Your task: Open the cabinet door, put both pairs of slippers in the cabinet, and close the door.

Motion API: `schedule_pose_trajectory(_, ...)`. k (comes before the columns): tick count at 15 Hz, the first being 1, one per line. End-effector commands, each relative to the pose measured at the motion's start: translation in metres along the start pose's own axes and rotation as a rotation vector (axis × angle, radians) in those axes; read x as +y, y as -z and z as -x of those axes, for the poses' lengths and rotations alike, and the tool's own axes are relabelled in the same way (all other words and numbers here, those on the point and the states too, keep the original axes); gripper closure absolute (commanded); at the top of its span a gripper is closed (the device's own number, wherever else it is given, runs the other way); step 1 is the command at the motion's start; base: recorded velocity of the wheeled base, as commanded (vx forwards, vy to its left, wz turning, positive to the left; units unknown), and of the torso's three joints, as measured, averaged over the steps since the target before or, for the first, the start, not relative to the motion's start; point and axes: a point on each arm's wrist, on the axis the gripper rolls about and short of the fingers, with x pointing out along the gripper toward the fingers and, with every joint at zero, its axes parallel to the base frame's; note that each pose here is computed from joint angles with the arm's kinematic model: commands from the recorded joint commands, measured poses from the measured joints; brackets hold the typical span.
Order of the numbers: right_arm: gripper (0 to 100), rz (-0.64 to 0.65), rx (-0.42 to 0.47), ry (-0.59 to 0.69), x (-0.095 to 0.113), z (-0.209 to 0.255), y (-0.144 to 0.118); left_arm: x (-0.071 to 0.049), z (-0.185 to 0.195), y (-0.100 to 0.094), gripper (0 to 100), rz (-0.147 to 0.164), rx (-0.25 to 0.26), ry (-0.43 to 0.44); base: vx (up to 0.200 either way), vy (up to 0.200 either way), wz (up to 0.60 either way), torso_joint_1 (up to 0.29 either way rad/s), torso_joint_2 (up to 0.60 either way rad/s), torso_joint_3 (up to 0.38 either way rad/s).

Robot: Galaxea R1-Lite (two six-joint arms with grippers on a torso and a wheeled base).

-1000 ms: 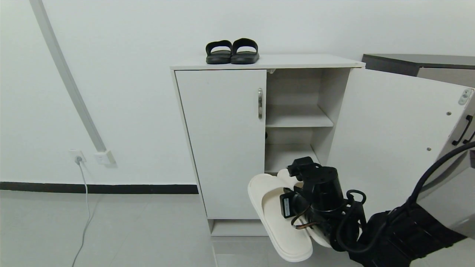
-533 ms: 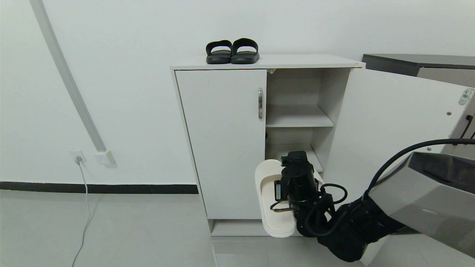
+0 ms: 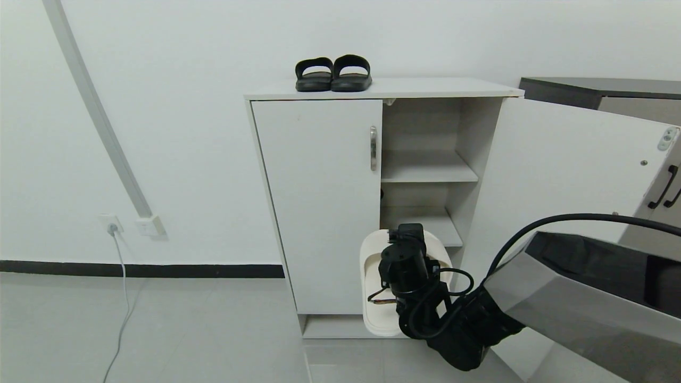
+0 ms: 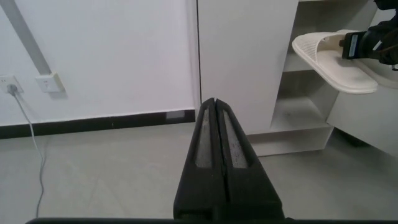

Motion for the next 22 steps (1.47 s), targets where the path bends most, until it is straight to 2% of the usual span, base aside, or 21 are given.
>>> schedule_pose_trajectory(1,100,0.002,0.002,-0.001,0.000,0.000,0.001,0.000,0.000,0.000,100,0.001,0.002,0.000,0.000,0.000,0.00,0.000,0.00,0.000)
schedule_pose_trajectory(4,100,0.006,0.006,0.000,0.000,0.000,0.003,0.000,0.000,0.000,100,0.001,0.003,0.000,0.000,0.000,0.00,0.000,0.00,0.000)
schedule_pose_trajectory(13,100,0.027,0.025,0.007,0.000,-0.005,0.016,0.000,0.000,0.000,100,0.001,0.003,-0.002,0.000,-0.200,0.00,0.002,0.00,0.001)
schedule_pose_trajectory(17,100,0.062,0.001,-0.028,0.004,-0.012,0.033,0.000,0.000,0.000,100,0.001,0.003,-0.002,0.000,0.000,0.00,0.000,0.00,0.000)
schedule_pose_trajectory(22,100,0.075,-0.006,-0.080,0.004,-0.020,0.035,0.000,0.000,0.000,100,0.001,0.003,-0.002,0.000,0.000,0.00,0.000,0.00,0.000)
